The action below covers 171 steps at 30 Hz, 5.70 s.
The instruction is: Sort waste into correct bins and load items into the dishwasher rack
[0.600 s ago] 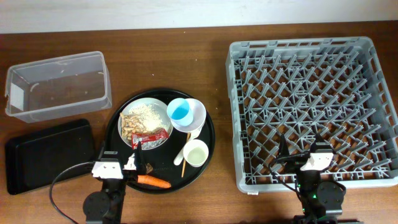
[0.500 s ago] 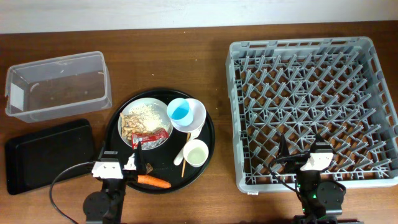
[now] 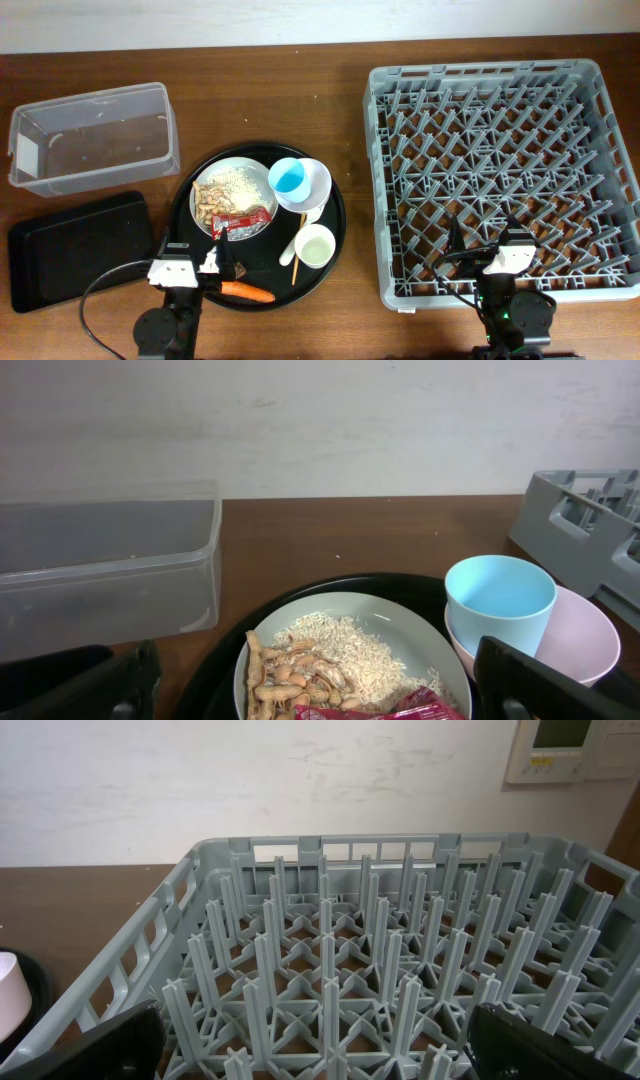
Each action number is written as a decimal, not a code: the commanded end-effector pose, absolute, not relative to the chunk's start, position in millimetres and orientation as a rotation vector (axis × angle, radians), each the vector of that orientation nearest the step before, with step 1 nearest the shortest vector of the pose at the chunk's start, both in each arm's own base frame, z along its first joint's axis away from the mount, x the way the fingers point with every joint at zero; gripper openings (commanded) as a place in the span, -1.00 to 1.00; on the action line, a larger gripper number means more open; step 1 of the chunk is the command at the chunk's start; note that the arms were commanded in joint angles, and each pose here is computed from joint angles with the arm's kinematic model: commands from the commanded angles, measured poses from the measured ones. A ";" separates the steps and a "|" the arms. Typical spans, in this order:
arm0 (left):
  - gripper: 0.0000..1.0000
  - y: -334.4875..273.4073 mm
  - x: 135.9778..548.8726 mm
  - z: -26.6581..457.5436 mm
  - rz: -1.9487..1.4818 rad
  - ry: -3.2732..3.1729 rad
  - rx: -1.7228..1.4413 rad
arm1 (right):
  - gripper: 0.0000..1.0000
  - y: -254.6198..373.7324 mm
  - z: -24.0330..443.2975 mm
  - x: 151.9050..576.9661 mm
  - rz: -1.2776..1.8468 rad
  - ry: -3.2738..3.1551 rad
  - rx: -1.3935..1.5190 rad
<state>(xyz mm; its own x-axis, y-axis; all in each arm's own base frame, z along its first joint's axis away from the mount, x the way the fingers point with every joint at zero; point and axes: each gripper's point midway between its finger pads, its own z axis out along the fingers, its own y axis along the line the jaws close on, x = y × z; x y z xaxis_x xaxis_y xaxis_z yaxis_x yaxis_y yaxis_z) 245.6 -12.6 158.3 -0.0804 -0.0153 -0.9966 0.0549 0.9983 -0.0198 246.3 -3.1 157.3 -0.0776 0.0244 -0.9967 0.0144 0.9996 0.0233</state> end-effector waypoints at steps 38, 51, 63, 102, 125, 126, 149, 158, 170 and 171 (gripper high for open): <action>0.98 -11.6 245.7 155.9 -0.039 1.652 0.037 | 0.97 -4.0 154.7 246.1 0.005 1.653 0.038; 0.98 -11.6 245.7 155.9 -0.040 1.652 0.037 | 0.97 -3.9 154.8 246.1 0.005 1.653 0.038; 0.98 -21.9 236.8 169.8 -0.139 1.693 0.031 | 0.98 11.1 192.8 240.5 0.181 1.586 0.077; 0.95 -148.4 371.8 161.1 -0.348 2.433 0.332 | 0.97 20.3 192.5 221.1 0.225 2.441 0.150; -0.99 -191.3 372.5 199.6 -0.447 2.399 0.391 | 0.97 -13.9 176.2 236.0 -0.021 2.512 0.258; -0.99 -199.8 361.3 209.8 -0.566 2.407 0.344 | 0.97 -20.5 183.2 239.4 -0.051 2.485 0.280; -0.99 -302.8 269.1 250.6 -2.005 2.119 0.846 | 0.99 142.4 210.4 256.7 1.258 2.039 -0.727; -1.00 -302.8 269.2 250.5 -2.007 2.125 0.839 | 0.73 158.4 213.2 247.4 1.305 2.013 -0.796; -0.71 -303.1 272.6 246.8 -1.973 2.144 0.826 | 0.13 157.9 213.0 248.4 1.298 2.012 -0.797; -0.68 -302.6 276.4 242.8 -1.939 2.166 0.806 | 0.09 156.9 210.7 249.6 1.283 2.027 -0.793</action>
